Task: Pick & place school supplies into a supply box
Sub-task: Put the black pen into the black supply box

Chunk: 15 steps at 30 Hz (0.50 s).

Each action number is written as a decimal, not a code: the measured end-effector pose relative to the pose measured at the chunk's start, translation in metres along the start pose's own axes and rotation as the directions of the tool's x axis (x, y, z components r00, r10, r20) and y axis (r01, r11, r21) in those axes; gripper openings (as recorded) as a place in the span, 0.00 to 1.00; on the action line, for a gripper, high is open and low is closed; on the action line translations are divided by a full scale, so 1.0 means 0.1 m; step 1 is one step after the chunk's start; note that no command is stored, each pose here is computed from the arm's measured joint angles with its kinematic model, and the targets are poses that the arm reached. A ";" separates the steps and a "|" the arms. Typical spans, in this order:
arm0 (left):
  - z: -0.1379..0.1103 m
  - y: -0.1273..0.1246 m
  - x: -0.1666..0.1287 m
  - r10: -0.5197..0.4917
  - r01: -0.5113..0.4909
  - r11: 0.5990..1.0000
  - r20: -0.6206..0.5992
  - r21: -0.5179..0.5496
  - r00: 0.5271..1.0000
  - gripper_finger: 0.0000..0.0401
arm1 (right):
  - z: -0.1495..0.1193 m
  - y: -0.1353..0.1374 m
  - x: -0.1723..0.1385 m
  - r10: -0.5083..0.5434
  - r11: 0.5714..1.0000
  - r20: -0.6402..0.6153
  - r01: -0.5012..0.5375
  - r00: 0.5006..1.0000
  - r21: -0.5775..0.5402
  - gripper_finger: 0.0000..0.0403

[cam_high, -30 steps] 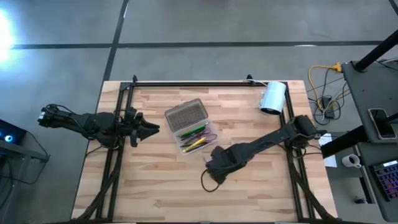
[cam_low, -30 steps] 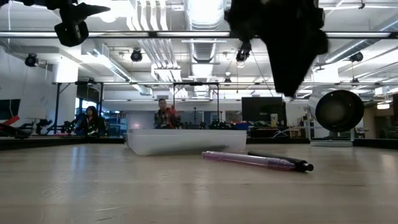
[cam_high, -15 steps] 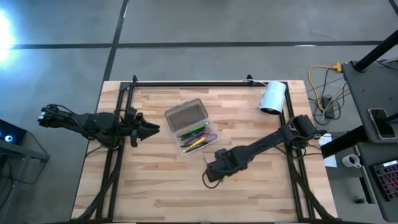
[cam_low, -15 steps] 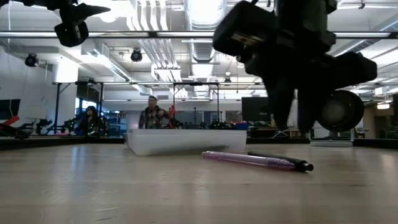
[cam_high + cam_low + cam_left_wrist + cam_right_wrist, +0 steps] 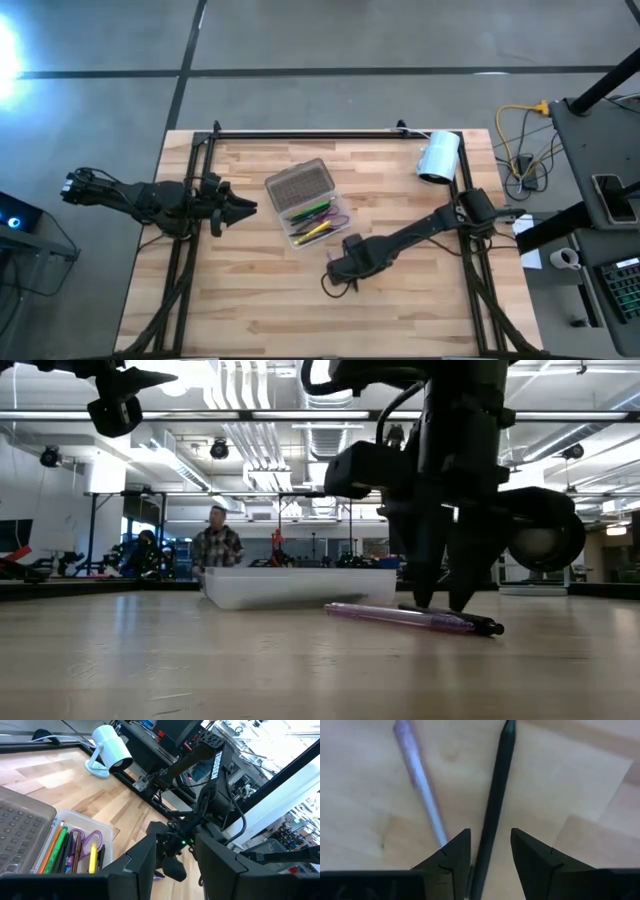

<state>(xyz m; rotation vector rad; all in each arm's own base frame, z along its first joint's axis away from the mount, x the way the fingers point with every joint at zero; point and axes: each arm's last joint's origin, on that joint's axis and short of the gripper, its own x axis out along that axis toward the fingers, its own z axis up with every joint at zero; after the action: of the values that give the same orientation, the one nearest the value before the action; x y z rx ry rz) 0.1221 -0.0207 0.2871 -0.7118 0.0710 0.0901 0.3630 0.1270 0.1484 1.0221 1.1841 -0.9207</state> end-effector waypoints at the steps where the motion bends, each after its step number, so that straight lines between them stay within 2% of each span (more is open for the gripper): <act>1: 0.00 0.00 0.00 0.000 0.000 1.000 0.000 0.000 1.000 0.31 | 0.02 -0.01 0.01 -0.004 1.000 0.014 0.004 1.000 0.004 0.32; 7: -0.02 0.01 0.02 0.005 -0.005 1.000 -0.009 0.003 1.000 0.31 | 0.17 -0.05 0.10 -0.034 0.999 0.012 0.034 0.999 0.000 0.31; 15: -0.03 0.02 0.02 0.009 -0.008 1.000 -0.013 0.004 1.000 0.31 | 0.15 -0.07 0.23 -0.084 0.992 -0.029 0.081 0.996 -0.101 0.18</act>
<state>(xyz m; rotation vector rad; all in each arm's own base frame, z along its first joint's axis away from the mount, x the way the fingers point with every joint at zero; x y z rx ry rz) 0.1238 -0.0212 0.2832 -0.7078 0.0870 0.0934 0.3642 0.1097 0.1260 0.9165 1.2953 -0.9030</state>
